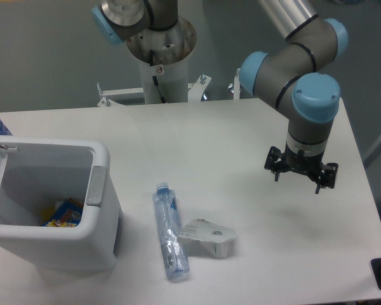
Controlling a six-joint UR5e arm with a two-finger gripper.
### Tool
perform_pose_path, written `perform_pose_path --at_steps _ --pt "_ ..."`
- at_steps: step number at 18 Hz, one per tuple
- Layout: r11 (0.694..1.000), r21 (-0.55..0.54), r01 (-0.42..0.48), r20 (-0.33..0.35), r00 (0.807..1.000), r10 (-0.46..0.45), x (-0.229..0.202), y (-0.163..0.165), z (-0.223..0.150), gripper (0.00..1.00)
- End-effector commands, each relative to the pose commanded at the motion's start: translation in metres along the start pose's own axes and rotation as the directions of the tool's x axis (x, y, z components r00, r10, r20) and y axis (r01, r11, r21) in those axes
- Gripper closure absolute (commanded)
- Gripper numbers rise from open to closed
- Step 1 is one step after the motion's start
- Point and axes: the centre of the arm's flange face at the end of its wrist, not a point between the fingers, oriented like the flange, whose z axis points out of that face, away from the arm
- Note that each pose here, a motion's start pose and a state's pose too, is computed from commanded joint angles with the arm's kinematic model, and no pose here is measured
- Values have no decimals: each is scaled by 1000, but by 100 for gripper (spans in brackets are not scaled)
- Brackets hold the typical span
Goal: Place the trash in the trash can
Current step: 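Move the gripper toward the white crumpled wrapper beside the bottle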
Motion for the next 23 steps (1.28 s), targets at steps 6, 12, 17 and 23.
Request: perform_pose_path --at_steps 6,12,17,23 --pt "1000 1 -7 0 1000 7 3 -4 0 0" --pt "1000 7 2 1 1000 -2 13 -17 -1 0" --pt "998 21 62 14 998 -62 18 -30 5 0" --pt "994 51 96 50 994 -98 27 -27 23 0"
